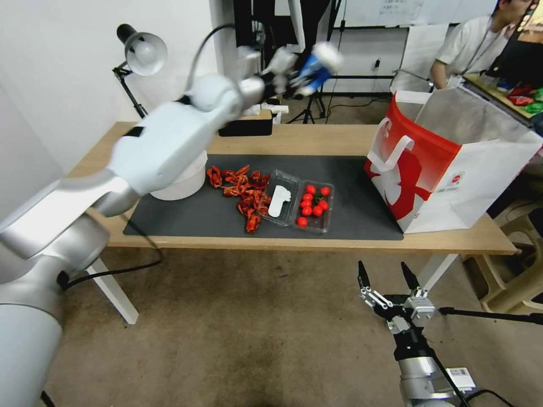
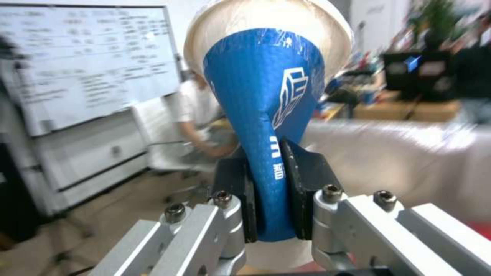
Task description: Pick up the trash from the table and place it into the takeout bag.
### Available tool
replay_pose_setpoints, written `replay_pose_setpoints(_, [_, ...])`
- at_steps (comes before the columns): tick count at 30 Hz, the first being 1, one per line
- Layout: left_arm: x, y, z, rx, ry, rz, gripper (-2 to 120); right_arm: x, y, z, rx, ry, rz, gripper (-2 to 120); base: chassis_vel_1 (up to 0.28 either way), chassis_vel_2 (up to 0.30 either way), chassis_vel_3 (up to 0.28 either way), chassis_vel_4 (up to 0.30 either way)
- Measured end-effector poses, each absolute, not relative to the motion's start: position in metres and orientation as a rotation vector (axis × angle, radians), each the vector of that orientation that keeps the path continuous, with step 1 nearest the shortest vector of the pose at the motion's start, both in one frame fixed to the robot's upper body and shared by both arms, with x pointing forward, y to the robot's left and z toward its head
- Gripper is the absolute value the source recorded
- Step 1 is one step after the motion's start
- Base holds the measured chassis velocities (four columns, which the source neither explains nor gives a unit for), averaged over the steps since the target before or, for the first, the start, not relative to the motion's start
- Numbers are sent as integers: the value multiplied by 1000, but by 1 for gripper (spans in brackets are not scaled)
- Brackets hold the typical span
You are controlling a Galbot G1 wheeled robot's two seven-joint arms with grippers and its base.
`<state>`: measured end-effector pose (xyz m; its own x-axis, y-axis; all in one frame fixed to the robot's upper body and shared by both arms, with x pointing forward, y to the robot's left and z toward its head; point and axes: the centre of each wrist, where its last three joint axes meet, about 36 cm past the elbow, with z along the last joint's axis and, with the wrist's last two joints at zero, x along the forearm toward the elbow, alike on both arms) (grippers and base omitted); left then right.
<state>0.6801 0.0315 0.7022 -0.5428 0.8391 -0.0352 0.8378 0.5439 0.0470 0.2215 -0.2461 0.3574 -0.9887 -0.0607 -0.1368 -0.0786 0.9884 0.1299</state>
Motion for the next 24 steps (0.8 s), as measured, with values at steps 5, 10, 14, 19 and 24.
replay_pose_setpoints(5, [660,-26,700,1543,2672,-2,12,219,-247,357,-95,3004,200,100,0,0,0,0])
replay_pose_setpoints(10, [640,-69,688,1618,2643,14,12,218,-248,357,-84,3008,201,100,0,0,0,0])
replay_pose_setpoints(14, [627,-89,666,1678,2640,36,12,218,-248,354,-74,3014,202,100,0,0,0,0])
replay_pose_setpoints(19, [623,-92,647,1700,2648,104,12,217,-249,352,-70,3020,202,100,0,0,0,0])
replay_pose_setpoints(24, [623,-91,643,1699,2651,129,15,218,-249,352,-70,3017,202,100,0,0,0,0])
